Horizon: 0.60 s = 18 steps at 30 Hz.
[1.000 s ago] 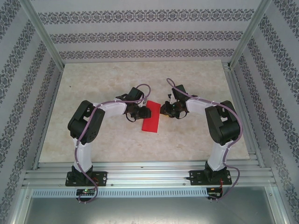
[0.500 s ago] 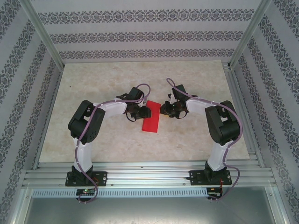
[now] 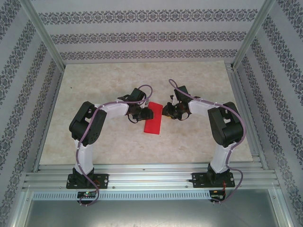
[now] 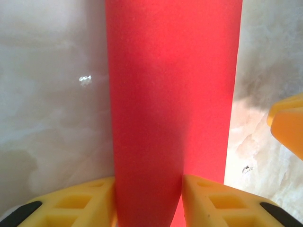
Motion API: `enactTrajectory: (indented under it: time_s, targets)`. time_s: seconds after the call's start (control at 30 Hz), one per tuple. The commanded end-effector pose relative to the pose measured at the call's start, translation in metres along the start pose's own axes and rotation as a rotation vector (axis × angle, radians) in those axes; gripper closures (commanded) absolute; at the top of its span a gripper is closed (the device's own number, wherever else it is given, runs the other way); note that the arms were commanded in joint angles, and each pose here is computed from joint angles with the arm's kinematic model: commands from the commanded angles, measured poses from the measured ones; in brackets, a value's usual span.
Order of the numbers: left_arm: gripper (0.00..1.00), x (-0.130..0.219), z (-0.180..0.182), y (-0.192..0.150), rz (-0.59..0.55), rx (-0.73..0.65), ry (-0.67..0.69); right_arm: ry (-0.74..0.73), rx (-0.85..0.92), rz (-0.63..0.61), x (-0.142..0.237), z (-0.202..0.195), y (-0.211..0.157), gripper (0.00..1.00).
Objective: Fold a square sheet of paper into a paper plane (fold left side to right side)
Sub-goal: First fold in half a square sheet of paper at the center of the table.
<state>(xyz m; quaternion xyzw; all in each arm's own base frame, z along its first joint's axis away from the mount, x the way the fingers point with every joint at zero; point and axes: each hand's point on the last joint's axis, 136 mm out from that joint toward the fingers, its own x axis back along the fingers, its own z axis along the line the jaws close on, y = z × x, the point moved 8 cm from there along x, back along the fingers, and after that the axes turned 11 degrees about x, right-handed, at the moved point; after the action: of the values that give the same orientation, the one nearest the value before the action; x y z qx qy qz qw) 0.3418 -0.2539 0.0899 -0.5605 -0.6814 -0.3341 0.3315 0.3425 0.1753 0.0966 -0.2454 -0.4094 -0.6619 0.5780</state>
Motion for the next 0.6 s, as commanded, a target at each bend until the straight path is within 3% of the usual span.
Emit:
enactTrajectory:
  time_s: [0.0,0.57]
  targets:
    - [0.59,-0.032,0.019,-0.008,0.037,0.012,0.070,0.008,0.011,-0.022,0.000,0.009,0.006,0.77]
    - [0.58,-0.033,0.020,-0.009,0.041,0.014,0.071,0.008,0.017,-0.008,-0.009,0.015,0.004,0.81]
